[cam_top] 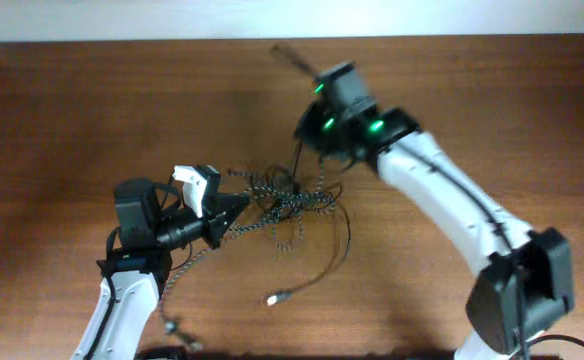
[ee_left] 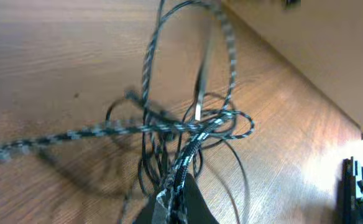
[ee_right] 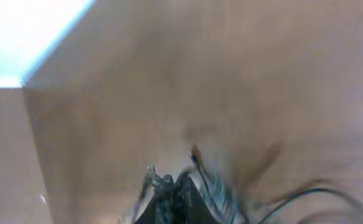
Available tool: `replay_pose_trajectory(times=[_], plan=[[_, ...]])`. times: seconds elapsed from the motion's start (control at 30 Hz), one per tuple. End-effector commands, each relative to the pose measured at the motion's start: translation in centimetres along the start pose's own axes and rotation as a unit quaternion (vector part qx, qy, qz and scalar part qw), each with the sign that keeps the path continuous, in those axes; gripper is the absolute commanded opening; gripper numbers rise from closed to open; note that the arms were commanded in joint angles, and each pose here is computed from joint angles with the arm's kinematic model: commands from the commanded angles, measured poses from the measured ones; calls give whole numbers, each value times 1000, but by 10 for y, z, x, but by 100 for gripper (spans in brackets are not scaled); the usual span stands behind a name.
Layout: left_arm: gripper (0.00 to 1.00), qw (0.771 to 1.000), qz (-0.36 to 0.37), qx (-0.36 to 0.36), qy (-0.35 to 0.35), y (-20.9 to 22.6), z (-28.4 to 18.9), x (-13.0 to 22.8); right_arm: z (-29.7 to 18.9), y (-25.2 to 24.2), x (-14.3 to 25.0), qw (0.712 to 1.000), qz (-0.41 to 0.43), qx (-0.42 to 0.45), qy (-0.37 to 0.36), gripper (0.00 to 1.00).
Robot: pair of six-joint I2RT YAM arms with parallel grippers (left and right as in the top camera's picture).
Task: Untangle cables
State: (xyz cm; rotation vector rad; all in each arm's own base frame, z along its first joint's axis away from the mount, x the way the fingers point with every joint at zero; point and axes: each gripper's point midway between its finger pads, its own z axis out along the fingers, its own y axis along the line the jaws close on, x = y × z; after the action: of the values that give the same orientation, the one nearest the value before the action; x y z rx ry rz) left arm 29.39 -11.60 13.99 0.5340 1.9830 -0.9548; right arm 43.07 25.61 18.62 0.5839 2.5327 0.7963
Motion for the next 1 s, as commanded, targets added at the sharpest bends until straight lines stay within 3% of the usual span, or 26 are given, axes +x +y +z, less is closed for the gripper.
replay_pose_trajectory(times=[0.0, 0.1, 0.17, 0.2, 0.23, 0.27, 0.3, 0.4, 0.43, 0.47, 0.5, 0.53, 0.6, 0.63, 0.67, 0.7, 0.73, 0.77, 0.87, 0.9, 0.93, 0.97], plan=[[0, 1000, 20, -23, 5, 7, -1, 2, -83, -2, -91, 993, 10, -23, -113, 4], [0, 991, -11, -132, 33, 43, -7, 15, -113, -3, -99, 992, -43, -100, -57, 4], [0, 989, -47, -139, 24, 45, -8, 13, -116, -5, -84, 992, -41, -123, -6, 8], [0, 988, -58, -139, 20, 46, -8, 12, -113, -11, -77, 992, -52, -111, 7, 35], [0, 988, -65, -139, 19, 46, -8, 12, -110, -21, -66, 994, -67, -88, 25, 50], [25, 987, -80, -140, 17, 45, -8, 12, -108, -34, -55, 996, -59, -58, 44, 57], [100, 984, -107, -140, 11, 46, -8, 11, -108, -49, -49, 997, -47, -23, 55, 58], [99, 978, -168, -121, -8, 40, -6, 4, -110, -84, -38, 996, -26, 59, 68, 61], [99, 966, -242, -84, -21, 29, -4, -2, -111, -92, -36, 994, -39, 78, 70, 62], [99, 939, -335, -76, -22, 26, -2, 0, -112, -95, -34, 992, -49, 86, 75, 62], [99, 925, -373, -75, -11, 21, 1, 6, -113, -96, -33, 992, -53, 87, 78, 62], [99, 896, -432, -99, 13, 20, 5, 25, -113, -97, -32, 991, -64, 87, 80, 62], [99, 818, -522, -238, 50, 37, -3, 76, -113, -98, -31, 990, -73, 89, 84, 63], [99, 816, -481, -316, 55, 49, -8, 89, -113, -99, -29, 989, -78, 91, 88, 63], [99, 876, -335, -340, 68, 52, 1, 78, -113, -101, -28, 989, -78, 92, 90, 63], [99, 911, -243, -323, 77, 43, 15, 67, -113, -101, -28, 989, -78, 92, 90, 63], [99, 931, -183, -305, 79, 34, 28, 60, -113, -101, -28, 989, -78, 92, 90, 63], [99, 943, -131, -299, 65, 27, 44, 49, -114, -103, -25, 988, -76, 96, 96, 63], [99, 950, -116, -288, 42, 34, 69, 45, -116, -110, -16, 984, -83, 108, 116, 63], [68, 952, -117, -279, 45, 37, 79, 50, -116, -112, -13, 982, -88, 111, 123, 63], [9, 954, -117, -272, 43, 37, 84, 51, -117, -115, -10, 981, -89, 114, 129, 63], [6, 956, -112, -270, 22, 37, 84, 39, -117, -116, -9, 979, -101, 114, 133, 63]])
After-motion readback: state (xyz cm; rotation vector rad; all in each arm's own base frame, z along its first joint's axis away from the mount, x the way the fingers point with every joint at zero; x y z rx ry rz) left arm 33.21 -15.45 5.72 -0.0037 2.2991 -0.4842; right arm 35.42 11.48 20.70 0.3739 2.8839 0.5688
